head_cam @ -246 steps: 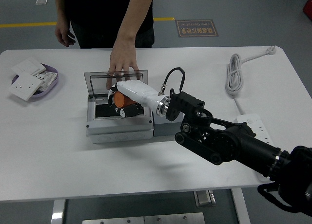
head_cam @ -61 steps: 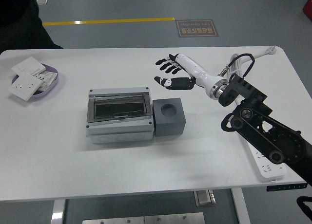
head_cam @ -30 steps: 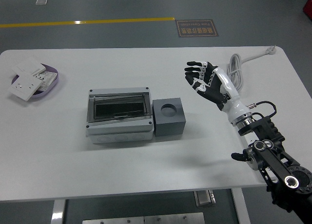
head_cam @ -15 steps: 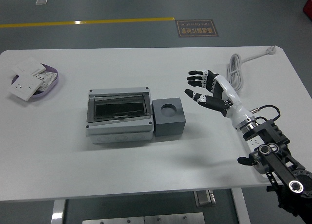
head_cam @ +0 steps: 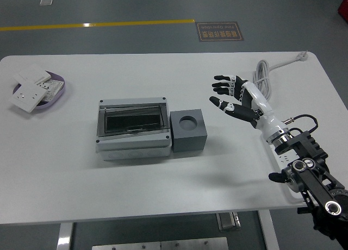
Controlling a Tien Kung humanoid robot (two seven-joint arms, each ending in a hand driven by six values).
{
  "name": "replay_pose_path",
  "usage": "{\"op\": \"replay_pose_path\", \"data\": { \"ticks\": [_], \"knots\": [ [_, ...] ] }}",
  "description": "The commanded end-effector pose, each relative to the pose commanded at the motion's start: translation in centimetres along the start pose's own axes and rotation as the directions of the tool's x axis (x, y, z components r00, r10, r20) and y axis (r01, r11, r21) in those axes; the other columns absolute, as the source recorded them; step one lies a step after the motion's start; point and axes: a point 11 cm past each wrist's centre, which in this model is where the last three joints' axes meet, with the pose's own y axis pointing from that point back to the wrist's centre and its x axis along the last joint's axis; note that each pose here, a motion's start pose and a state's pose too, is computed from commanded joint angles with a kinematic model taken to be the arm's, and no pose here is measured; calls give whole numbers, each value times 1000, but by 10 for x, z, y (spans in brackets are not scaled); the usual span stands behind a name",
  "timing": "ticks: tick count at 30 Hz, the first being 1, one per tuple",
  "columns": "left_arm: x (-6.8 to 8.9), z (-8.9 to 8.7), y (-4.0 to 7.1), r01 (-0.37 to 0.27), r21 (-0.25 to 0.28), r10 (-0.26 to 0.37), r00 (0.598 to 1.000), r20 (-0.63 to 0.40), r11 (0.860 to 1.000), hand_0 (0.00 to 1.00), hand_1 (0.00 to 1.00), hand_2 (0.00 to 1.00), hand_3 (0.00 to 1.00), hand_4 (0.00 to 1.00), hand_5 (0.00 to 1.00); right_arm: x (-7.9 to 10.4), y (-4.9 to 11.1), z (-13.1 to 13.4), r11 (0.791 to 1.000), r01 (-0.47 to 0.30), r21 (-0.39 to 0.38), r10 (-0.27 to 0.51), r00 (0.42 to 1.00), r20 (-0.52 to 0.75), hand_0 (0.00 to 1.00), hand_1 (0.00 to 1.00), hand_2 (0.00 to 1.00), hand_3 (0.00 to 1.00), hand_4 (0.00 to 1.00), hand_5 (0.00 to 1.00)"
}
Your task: Pick up the cylinder from the cube,place it in the box,flap close box
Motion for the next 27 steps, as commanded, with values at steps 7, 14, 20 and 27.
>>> {"op": "replay_pose_path", "data": {
  "ticks": [7, 14, 20, 27],
  "knots": [
    [-1, -1, 0, 2, 2, -2, 1000, 2, 1000, 599, 579, 590, 582, 641, 201, 4, 0, 0, 1000, -20, 3, 20, 1000, 24, 775, 753, 804, 809, 724, 133],
    [0, -1, 0, 1, 2, -1, 1000, 1, 1000, 599, 579, 590, 583, 641, 200, 8, 1, 0, 999, -37, 6, 37, 999, 40, 775, 753, 804, 813, 628, 78],
    [-2, -1, 0, 5, 3, -5, 1000, 2, 1000, 599, 579, 589, 582, 641, 203, 9, 0, -3, 999, -41, 15, 41, 998, 41, 777, 754, 800, 803, 626, 106],
    [-2, 3, 0, 4, -3, -4, 1000, -2, 1000, 599, 578, 590, 582, 641, 202, 13, 0, -8, 998, -50, 30, 49, 998, 26, 777, 749, 794, 788, 610, 136]
  ]
}}
